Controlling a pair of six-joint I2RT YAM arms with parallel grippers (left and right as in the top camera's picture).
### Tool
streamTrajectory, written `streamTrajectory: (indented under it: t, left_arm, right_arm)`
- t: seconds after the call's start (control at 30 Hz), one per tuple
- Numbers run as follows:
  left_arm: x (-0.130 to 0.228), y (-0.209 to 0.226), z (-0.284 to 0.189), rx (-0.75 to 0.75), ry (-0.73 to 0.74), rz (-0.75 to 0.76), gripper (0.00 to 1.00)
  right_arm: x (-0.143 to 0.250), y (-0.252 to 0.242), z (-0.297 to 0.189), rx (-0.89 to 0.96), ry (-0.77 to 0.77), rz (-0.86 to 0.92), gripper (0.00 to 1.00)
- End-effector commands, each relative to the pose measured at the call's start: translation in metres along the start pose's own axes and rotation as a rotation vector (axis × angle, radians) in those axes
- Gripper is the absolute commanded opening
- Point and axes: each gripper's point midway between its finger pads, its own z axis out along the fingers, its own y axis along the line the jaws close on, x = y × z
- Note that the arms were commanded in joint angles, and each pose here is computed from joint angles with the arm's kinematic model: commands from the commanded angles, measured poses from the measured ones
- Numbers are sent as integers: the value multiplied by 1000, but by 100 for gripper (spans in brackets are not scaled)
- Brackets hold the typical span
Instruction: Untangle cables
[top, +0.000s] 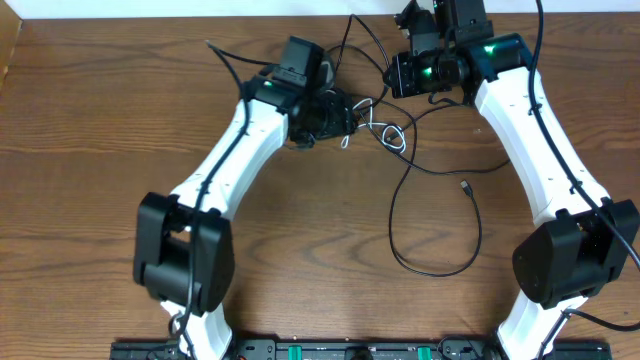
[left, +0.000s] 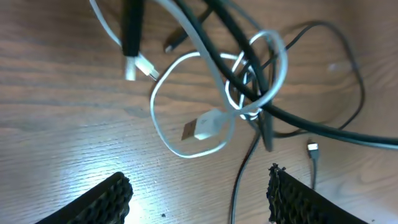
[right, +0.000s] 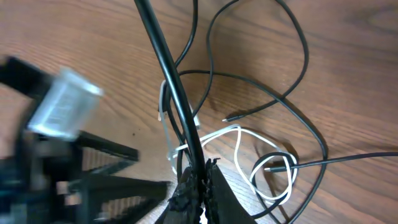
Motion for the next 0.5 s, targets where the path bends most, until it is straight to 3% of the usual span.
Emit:
streamTrajectory:
  t: [0.0,0.47]
  left_arm:
    - [6,6,16,-40,22,18,72]
    - [-6,17,65,-107,-30,52,52]
  right_arm:
    - [-1,6,-10,-27,-13,16,1]
    - [-1,6,-10,-27,-12,17,1]
